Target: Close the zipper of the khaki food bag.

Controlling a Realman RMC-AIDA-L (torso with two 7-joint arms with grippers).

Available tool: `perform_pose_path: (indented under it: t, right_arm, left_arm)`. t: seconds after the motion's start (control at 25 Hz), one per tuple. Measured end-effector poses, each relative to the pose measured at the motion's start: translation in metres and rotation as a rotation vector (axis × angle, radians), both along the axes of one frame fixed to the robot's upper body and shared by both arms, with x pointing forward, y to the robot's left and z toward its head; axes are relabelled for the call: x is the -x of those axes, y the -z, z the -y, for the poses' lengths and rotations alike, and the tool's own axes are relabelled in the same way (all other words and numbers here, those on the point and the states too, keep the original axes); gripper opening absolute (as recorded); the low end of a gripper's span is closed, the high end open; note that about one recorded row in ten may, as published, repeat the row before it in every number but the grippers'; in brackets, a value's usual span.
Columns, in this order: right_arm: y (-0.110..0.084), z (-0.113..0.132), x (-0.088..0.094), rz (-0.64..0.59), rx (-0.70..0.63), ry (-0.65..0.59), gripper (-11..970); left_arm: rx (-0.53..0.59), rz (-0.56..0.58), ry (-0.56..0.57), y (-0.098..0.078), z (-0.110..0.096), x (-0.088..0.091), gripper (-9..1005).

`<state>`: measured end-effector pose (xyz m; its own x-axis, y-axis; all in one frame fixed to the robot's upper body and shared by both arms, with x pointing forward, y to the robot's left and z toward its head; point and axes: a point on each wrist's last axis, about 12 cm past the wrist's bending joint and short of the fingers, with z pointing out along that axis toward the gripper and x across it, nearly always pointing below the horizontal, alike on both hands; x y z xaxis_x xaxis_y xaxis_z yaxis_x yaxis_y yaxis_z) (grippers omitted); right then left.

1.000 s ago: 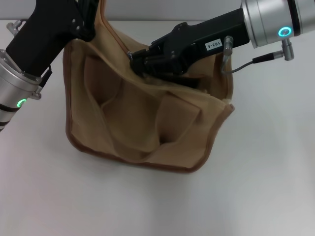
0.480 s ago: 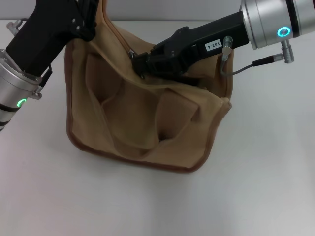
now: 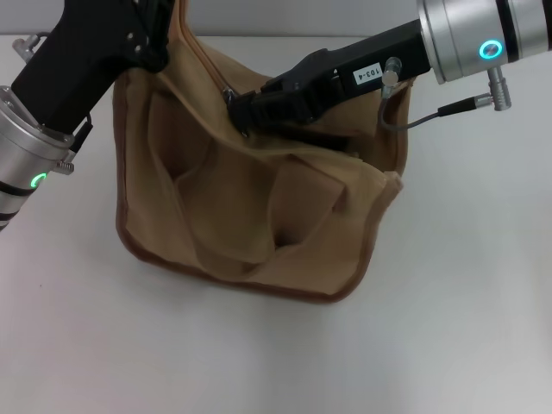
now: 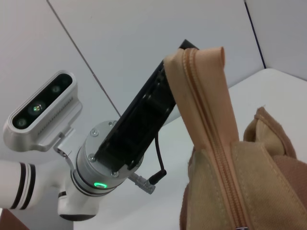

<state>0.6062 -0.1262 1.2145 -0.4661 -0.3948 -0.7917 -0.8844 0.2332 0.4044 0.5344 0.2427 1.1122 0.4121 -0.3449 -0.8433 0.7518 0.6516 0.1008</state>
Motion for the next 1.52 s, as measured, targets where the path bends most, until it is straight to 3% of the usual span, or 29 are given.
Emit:
perform_pose_path:
  t: [0.28, 0.48, 0.92, 1.16, 1.52]
  right_arm:
    - [0.000, 0.000, -0.001, -0.052, 0.002, 0.020, 109]
    - [0.000, 0.000, -0.002, -0.077, 0.007, 0.023, 202]
    - [-0.002, -0.006, -0.002, -0.150, 0.014, 0.041, 204]
    - [-0.004, 0.001, -0.005, -0.186, 0.031, 0.070, 59]
    - [0.000, 0.005, -0.008, -0.198, 0.056, 0.093, 50]
  left_arm:
    - [-0.001, -0.002, -0.002, 0.000, 0.000, -0.001, 23]
    - [0.001, -0.001, -0.006, 0.000, 0.000, -0.001, 24]
    - [0.000, -0.001, -0.011, 0.000, 0.000, -0.001, 26]
    - [0.002, 0.000, -0.014, 0.000, 0.000, -0.001, 28]
    - [0.004, -0.001, -0.011, 0.000, 0.000, -0.001, 30]
